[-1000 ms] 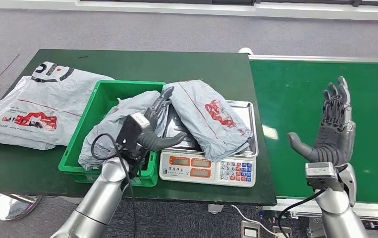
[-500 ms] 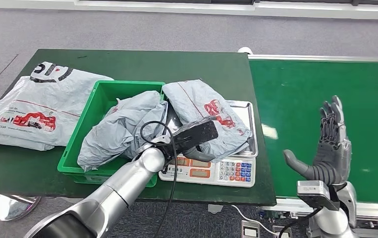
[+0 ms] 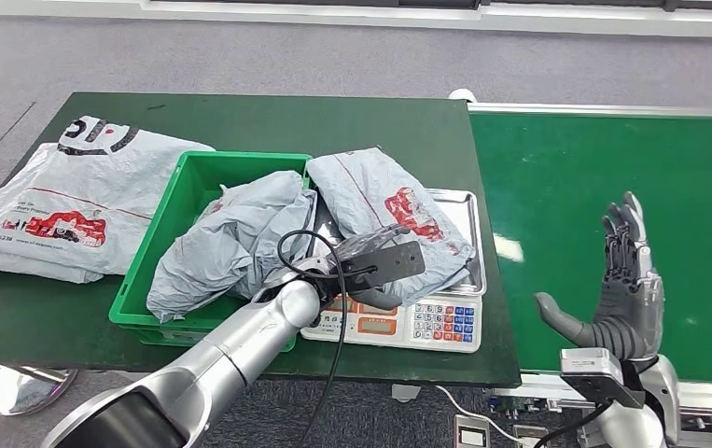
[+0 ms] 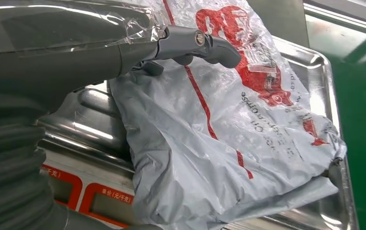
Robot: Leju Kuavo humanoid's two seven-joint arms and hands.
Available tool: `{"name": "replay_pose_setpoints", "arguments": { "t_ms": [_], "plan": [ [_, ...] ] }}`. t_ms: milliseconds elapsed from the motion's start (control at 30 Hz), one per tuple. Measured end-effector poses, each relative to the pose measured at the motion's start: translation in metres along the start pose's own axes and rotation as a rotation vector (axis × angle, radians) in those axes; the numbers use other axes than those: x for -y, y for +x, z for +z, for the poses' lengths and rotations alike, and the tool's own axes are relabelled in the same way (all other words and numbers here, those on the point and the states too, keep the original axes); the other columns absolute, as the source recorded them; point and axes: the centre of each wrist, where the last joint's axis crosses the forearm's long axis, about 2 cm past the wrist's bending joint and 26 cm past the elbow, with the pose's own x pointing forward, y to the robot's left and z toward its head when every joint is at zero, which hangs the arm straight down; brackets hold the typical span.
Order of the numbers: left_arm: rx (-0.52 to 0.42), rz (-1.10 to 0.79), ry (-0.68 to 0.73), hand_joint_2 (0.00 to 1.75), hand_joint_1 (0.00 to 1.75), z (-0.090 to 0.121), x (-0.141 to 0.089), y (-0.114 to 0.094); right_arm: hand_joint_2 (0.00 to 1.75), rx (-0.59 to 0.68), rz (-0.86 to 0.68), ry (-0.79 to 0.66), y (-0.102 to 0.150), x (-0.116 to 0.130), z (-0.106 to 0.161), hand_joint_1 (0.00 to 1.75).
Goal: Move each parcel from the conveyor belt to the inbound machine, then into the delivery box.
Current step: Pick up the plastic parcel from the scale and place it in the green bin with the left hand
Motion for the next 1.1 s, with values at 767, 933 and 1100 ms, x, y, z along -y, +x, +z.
{"name": "replay_pose_setpoints", "arguments": {
  "t_ms": [767, 933, 1100],
  "plan": [
    [-0.166, -0.240, -0.068, 1.75, 1.75, -0.0005, -0.0002, -0.0075, 1.75, -0.007, 0.030, -0.007, 0.0036, -0.0021, 0.0000, 0.00],
    [-0.116, -0.245, -0.081, 1.75, 1.75, -0.0008, -0.0013, -0.0070, 1.75, -0.007, 0.044, -0.027, 0.0015, 0.0010, 0.0003, 0.00],
    [-0.001, -0.195, -0.059, 1.75, 1.75, -0.0011, -0.0005, -0.0045, 1.75, -0.017, 0.050, -0.037, 0.0002, 0.0031, 0.0014, 0.00]
  ]
}}
